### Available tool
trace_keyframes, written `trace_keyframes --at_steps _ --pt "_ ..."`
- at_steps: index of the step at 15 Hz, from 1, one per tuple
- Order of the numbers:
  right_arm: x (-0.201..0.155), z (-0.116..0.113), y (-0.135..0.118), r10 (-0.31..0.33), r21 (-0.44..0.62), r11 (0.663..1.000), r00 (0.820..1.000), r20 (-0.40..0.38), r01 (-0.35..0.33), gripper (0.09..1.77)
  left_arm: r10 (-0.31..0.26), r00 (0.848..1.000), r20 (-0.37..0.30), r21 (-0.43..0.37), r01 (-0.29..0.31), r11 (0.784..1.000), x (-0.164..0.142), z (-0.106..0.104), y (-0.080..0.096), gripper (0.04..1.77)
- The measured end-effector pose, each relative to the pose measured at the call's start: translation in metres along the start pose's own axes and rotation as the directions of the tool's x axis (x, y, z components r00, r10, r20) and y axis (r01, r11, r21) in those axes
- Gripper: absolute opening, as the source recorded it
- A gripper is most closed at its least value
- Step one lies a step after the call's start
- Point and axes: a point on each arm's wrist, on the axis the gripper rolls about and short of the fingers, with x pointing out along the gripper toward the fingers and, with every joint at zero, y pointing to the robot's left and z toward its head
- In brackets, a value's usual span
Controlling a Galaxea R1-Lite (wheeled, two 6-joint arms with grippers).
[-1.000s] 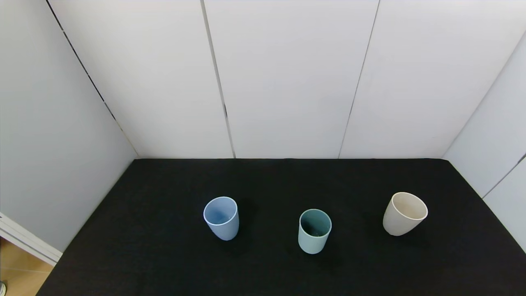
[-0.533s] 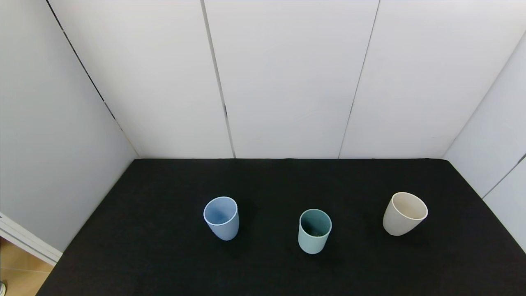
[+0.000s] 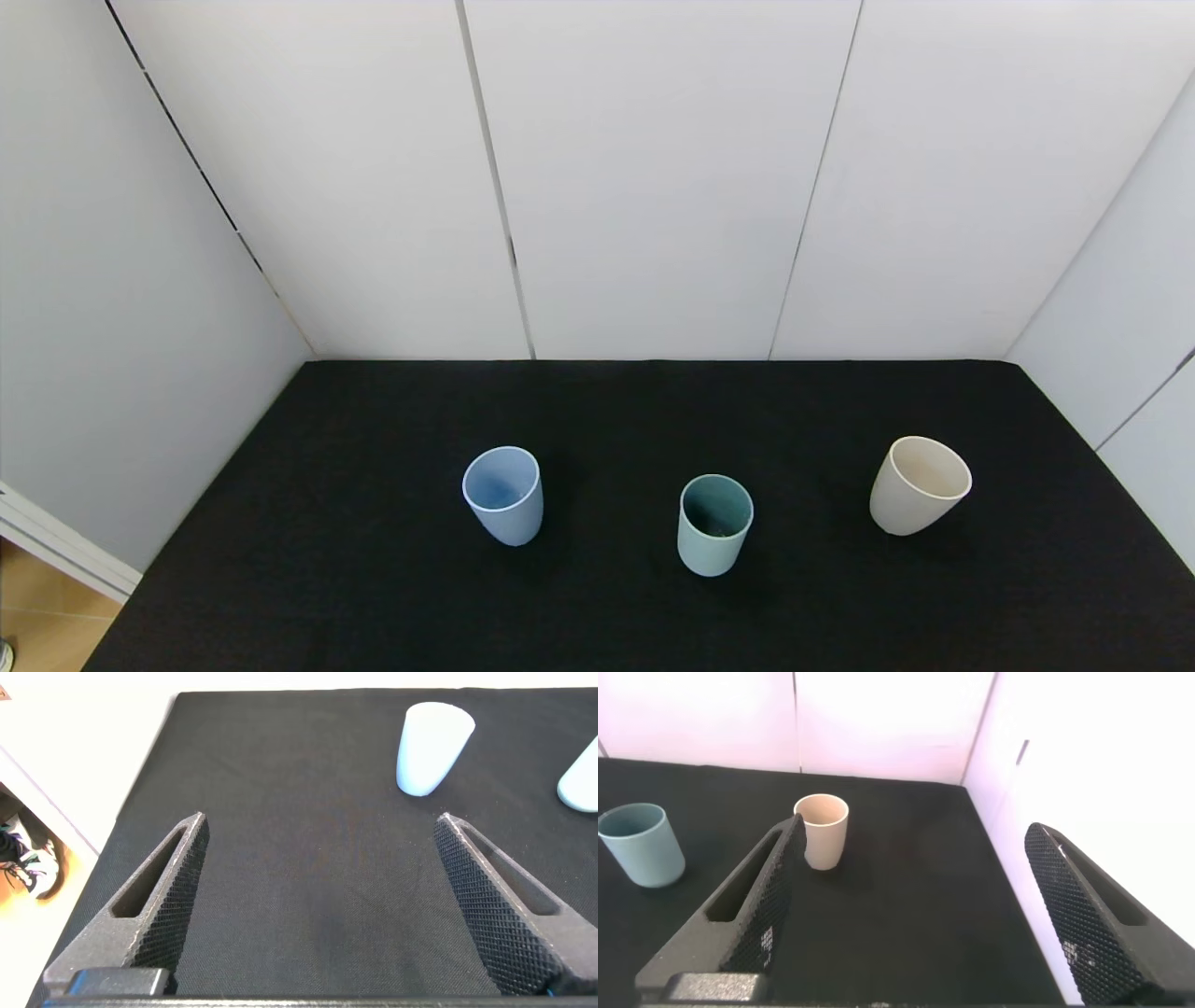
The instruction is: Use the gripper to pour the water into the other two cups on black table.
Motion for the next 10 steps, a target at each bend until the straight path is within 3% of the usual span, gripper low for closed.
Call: trace_keyframes --at_steps 2,5,10 --pt "0.01 -0.026 0.005 0.049 -0.024 0.999 0.999 -0.003 -0.049 1.7 0.0 1.0 0.0 0.0 0.0 1.0 0.0 0.0 0.0 1.72" --pt "0.012 -0.056 0.009 0.134 0.024 0.991 0.979 -0.154 -0.132 1.7 0.0 1.0 0.0 0.0 0.0 1.0 0.0 0.0 0.0 1.72" --pt "0.013 -0.058 0.009 0.103 0.121 0.989 0.981 -0.164 -0.084 1.7 0.0 1.0 0.0 0.0 0.0 1.0 0.0 0.0 0.0 1.72"
